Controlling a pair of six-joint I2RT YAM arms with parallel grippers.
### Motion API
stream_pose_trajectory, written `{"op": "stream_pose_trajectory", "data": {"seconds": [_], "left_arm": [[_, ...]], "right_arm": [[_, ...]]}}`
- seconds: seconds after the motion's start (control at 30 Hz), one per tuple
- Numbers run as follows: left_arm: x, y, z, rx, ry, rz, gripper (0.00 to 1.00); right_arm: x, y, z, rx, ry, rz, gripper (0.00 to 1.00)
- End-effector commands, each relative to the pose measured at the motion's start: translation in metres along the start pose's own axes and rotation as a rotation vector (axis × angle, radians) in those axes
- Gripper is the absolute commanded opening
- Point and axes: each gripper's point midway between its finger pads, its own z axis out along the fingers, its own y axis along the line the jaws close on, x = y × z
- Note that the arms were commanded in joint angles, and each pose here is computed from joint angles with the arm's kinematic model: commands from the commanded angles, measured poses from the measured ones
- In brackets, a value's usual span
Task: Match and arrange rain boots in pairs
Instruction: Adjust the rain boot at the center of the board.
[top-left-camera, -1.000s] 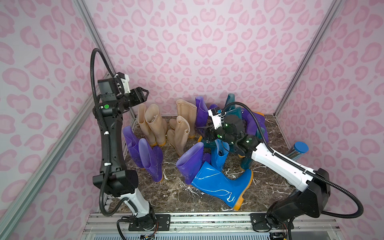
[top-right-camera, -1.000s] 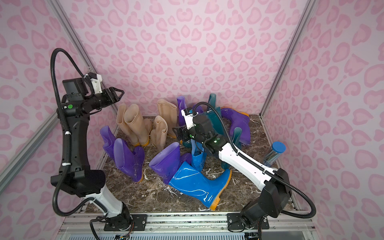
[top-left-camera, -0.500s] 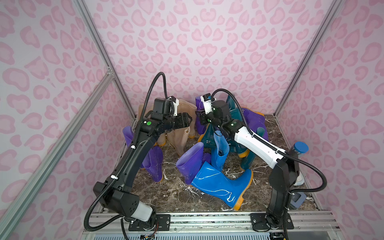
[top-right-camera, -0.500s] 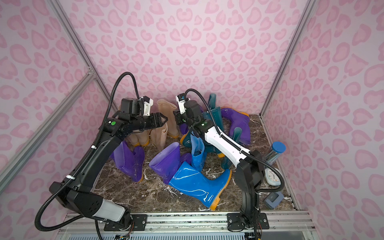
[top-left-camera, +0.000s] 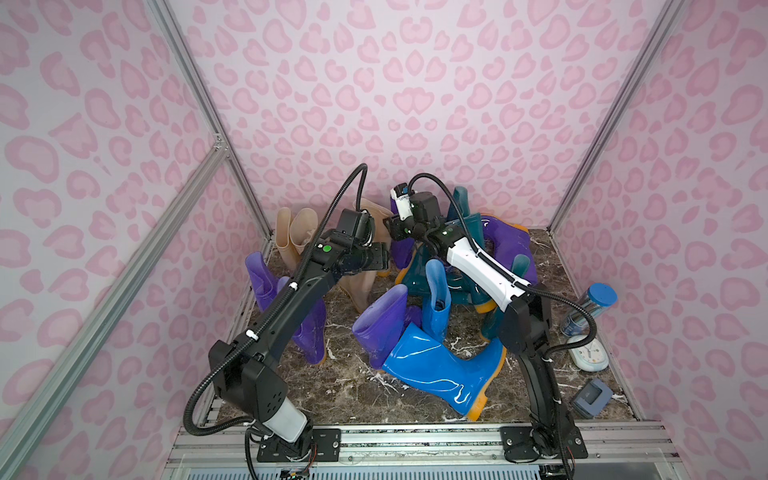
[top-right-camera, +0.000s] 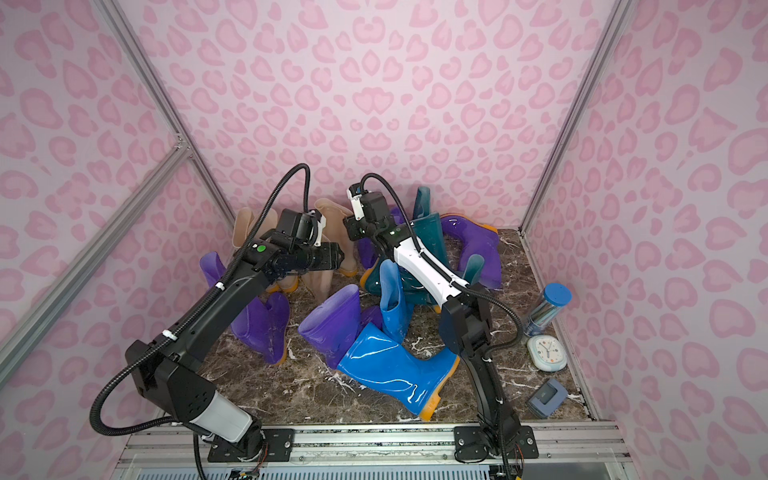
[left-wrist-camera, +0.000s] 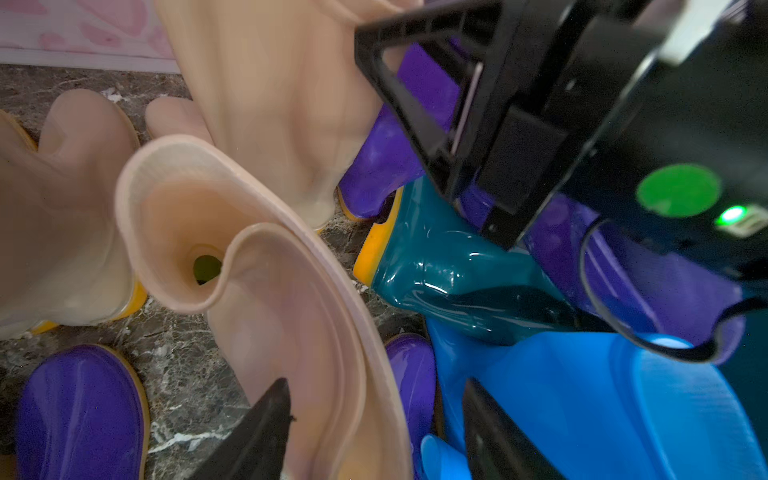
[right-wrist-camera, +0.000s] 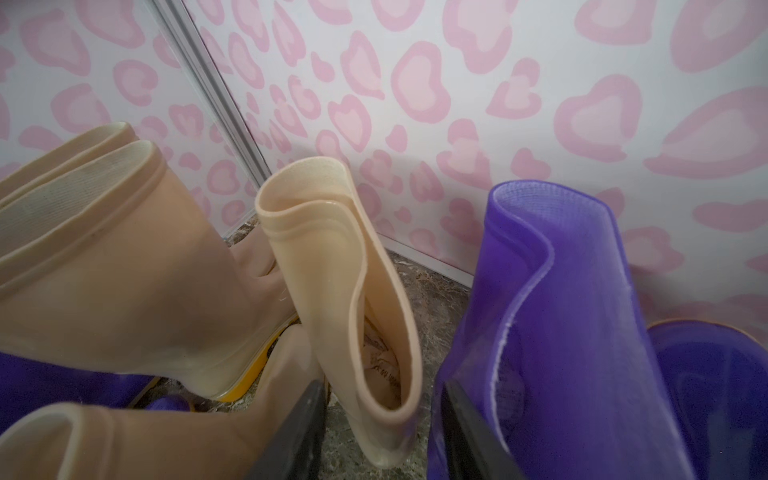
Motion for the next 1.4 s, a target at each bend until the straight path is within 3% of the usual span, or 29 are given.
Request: {"op": "stream_pose_trajectory", "data": {"seconds": [0.0, 0.07, 0.13, 0.2, 0.33, 0.53, 0.77, 1.07, 1.2, 1.37], "left_arm": [[-0.002, 0.002, 0.016, -0.009, 0.002, 0.022, 0.56], [-0.001, 0.006, 0.024, -0.026, 0.014, 0.030, 0.41], [0.000, 0.012, 0.025, -0.043, 0.032, 0.041, 0.18], [-0.002, 0.018, 0.022, -0.062, 0.027, 0.070, 0.02], [-0.009, 0.020, 0.003, -0.074, -0.004, 0.230, 0.02], [-0.002, 0.051, -0.019, -0.189, 0.018, 0.364, 0.02], [0.004, 0.099, -0.027, -0.283, 0.017, 0.306, 0.02], [0.000, 0.120, -0.038, -0.364, -0.035, 0.162, 0.02], [0.002, 0.114, -0.044, -0.333, -0.050, 0.128, 0.02], [0.014, 0.098, -0.046, -0.226, -0.028, 0.104, 0.03]], "right_arm": [[0.012, 0.005, 0.015, -0.048, 0.030, 0.003, 0.46], [0.012, 0.010, 0.019, -0.062, 0.039, -0.004, 0.41], [0.011, 0.016, 0.020, -0.075, 0.037, -0.016, 0.30], [0.005, 0.023, 0.016, -0.085, 0.027, -0.021, 0.19], [-0.010, 0.032, 0.005, -0.087, -0.008, -0.010, 0.00], [-0.020, 0.067, -0.007, -0.120, -0.035, -0.031, 0.00], [-0.005, 0.075, -0.006, -0.114, 0.005, -0.001, 0.00], [-0.013, 0.062, -0.043, -0.050, -0.043, 0.031, 0.00], [-0.013, 0.052, -0.057, 0.002, -0.065, 0.070, 0.00], [0.015, 0.083, -0.056, -0.125, 0.003, 0.094, 0.00]]}}
